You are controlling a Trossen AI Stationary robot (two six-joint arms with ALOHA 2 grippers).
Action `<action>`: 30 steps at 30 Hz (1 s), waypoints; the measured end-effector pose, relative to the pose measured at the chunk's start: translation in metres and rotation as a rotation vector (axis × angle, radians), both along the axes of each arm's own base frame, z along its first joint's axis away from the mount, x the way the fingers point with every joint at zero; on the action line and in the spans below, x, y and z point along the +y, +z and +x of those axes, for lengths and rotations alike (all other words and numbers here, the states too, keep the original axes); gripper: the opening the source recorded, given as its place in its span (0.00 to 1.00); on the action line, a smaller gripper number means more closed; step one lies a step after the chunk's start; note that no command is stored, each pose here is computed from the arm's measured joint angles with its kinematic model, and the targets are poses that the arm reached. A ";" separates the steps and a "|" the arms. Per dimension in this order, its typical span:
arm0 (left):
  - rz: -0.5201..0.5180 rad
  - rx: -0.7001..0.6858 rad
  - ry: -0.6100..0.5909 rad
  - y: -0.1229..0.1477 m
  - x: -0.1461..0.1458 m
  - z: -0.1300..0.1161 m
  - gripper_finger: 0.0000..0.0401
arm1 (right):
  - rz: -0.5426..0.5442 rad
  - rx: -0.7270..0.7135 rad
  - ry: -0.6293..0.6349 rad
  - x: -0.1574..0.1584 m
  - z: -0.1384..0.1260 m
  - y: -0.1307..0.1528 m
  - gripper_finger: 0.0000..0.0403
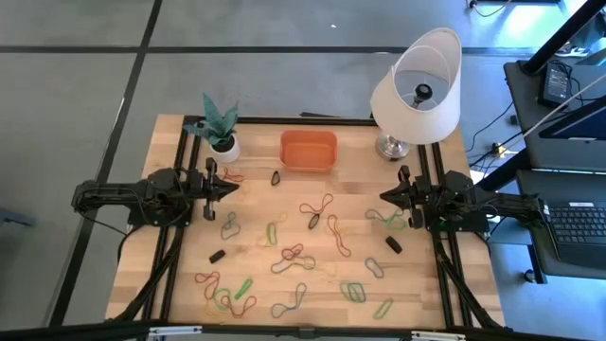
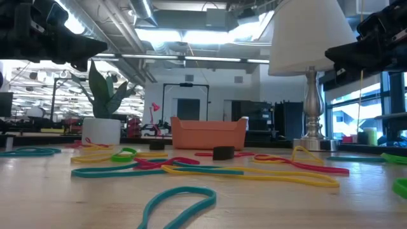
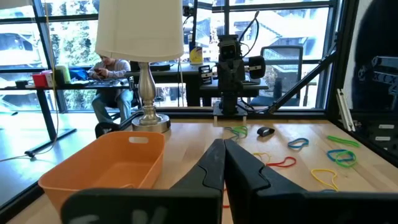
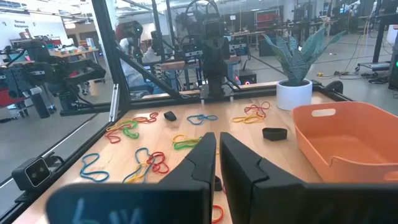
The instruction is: Pick and place rubber bands into bin
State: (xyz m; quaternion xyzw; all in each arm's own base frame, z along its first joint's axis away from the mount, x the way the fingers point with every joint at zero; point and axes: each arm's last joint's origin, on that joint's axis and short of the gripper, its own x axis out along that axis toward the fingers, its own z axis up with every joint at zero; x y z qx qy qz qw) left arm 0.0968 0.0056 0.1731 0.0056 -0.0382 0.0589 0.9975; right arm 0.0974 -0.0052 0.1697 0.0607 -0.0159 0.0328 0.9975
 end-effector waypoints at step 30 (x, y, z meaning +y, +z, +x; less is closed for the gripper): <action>0.000 0.000 0.000 0.000 0.000 0.000 0.00 | 0.044 -0.023 -0.007 0.000 0.000 0.003 0.07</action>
